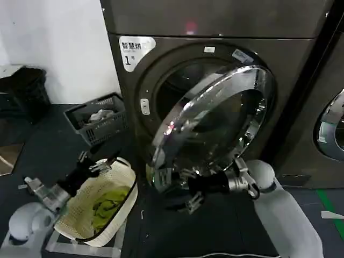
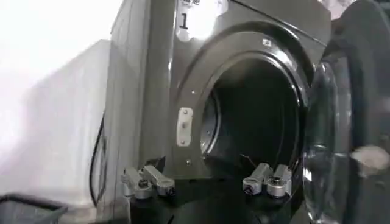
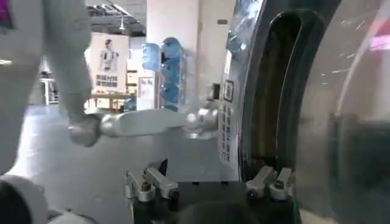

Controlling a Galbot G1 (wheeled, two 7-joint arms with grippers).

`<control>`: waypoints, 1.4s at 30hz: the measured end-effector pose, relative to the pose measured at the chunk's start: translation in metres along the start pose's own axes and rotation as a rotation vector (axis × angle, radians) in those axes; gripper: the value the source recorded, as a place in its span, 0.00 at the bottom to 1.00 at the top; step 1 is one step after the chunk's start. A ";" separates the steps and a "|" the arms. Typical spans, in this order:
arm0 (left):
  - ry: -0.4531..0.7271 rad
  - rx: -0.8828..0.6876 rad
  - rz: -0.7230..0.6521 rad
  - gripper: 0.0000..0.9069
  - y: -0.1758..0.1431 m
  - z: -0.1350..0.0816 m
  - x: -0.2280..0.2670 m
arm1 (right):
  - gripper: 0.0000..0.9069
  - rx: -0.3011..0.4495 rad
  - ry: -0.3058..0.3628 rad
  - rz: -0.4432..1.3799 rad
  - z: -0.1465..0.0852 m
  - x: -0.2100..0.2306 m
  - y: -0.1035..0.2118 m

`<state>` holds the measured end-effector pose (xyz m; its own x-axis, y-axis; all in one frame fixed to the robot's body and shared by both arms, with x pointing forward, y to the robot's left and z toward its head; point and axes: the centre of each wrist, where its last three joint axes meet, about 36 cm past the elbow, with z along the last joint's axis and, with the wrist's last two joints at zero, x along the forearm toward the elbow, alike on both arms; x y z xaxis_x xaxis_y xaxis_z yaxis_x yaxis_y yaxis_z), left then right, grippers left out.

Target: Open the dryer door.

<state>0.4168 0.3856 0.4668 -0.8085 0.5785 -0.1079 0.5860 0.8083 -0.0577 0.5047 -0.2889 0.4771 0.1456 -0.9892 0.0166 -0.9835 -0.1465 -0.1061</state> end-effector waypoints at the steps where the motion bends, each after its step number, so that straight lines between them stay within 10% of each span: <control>1: 0.001 -0.004 0.009 1.00 0.001 -0.001 -0.003 | 1.00 0.004 -0.005 0.011 -0.001 0.005 0.003; 22: 0.008 0.021 0.306 1.00 -0.040 0.007 -0.099 | 1.00 0.079 0.041 0.465 -0.003 0.152 0.112; 42: 0.036 0.046 0.504 1.00 -0.069 0.012 -0.127 | 1.00 0.198 0.081 1.429 -0.040 0.260 0.243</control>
<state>0.4794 0.2552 0.4727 -0.4257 0.8994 -0.0993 0.9049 0.4226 -0.0510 0.2990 -0.5821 0.4950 -0.9443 -0.2850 -0.1647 -0.2480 0.9450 -0.2132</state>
